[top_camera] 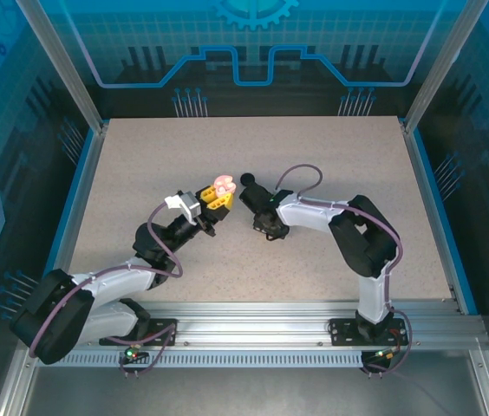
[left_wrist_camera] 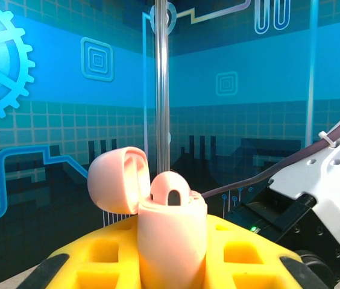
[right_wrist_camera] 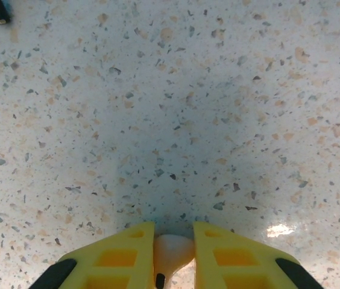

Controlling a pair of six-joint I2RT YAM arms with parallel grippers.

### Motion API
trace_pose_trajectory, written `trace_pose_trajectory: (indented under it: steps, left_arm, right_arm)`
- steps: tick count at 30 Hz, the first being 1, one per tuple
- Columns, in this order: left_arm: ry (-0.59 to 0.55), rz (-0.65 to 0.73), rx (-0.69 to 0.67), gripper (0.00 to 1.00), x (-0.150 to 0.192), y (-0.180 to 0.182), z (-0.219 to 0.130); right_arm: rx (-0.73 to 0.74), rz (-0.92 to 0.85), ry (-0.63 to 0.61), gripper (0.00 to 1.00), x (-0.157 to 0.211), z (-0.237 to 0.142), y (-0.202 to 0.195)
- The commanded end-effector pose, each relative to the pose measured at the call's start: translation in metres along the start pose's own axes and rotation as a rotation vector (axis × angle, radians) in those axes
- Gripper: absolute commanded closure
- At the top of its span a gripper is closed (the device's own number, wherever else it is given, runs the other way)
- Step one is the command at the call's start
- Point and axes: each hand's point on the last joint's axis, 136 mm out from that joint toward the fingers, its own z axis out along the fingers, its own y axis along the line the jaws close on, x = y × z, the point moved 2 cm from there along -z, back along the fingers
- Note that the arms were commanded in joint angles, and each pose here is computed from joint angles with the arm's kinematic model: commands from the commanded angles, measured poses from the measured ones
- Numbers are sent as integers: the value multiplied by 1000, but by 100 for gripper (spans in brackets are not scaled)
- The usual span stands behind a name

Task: Insert the wireless bluetooth earbuds into the charging case

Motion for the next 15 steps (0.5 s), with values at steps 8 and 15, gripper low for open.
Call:
trace_pose_trajectory:
  steps: [8,15]
  left_arm:
    - [-16,3,10,100,-1,-2,0]
    - [-5,2,11,100,3,-2,1]
  right_arm:
    - [-183,-71,-131,82,-32,-65,20]
    - [-310,-126,-246,82,-58,-130,29]
